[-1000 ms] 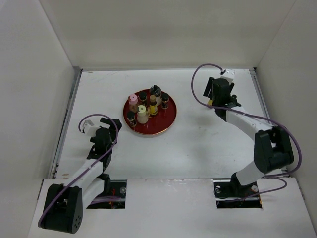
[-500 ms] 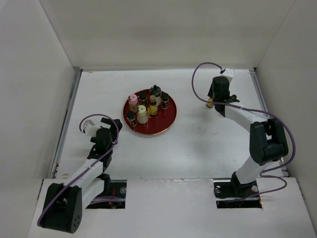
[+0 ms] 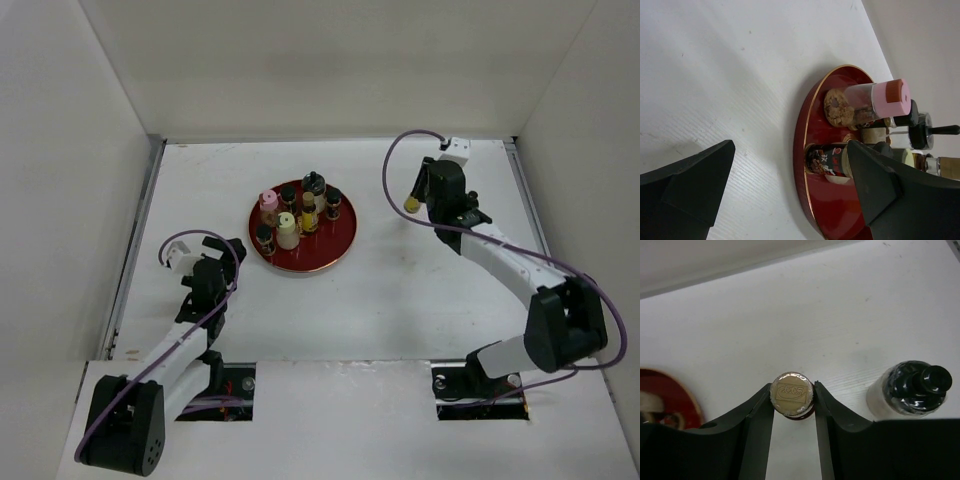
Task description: Organize the condiment bottles
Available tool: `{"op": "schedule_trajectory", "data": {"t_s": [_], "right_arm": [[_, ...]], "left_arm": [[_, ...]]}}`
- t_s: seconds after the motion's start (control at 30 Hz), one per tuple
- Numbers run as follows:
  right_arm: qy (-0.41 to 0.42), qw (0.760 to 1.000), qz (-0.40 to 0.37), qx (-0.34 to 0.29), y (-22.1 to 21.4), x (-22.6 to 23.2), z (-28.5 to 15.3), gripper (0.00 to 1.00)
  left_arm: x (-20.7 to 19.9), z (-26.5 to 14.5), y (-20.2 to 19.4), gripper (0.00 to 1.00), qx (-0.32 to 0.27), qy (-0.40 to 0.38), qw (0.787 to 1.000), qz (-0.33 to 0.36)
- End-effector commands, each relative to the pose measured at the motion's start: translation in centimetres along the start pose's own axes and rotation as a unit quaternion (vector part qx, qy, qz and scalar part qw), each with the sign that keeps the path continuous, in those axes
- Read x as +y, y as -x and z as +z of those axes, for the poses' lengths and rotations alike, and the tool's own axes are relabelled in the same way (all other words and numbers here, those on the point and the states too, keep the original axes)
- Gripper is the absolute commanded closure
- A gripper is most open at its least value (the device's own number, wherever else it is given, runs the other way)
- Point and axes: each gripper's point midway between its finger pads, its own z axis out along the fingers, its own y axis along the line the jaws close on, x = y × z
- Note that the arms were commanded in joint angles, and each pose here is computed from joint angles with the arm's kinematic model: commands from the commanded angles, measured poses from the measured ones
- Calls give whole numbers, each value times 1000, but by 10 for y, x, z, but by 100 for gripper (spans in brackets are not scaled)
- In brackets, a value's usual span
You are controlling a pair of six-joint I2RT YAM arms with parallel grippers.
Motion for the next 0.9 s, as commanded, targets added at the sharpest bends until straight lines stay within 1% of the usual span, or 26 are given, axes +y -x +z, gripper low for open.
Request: {"op": "schedule_trajectory", "data": {"t_s": [0.0,0.17,0.2,0.33,0.4,0.6,0.73,0.87], "right_arm": [[82,991,49,-90,64,44,-44,69],[170,981,46,-85,51,102,-89,68],[182,979,48,-85,50,107,-96,69],[226,969,52,-80,52,132,-120,69],[260,962,46,-72,42,153,-134,68],[300,952,43,-49,8,201,-141,69],[314,948,33,-41,-9,226,-149,69],[321,947,14,-29,-35,250,-153,68]], "left_arm": [[-21,0,18,0,-31,-29,999,-8],[-21,2,16,0,-25,-24,999,-3],[-22,1,15,0,-20,-28,999,-7],[-26,0,21,0,-36,-32,999,-7],[-27,0,18,0,-33,-34,999,-3],[-25,0,18,0,-32,-31,999,-3],[-25,-1,18,0,-32,-33,999,-4],[-24,-2,17,0,-30,-34,999,-5]]}}
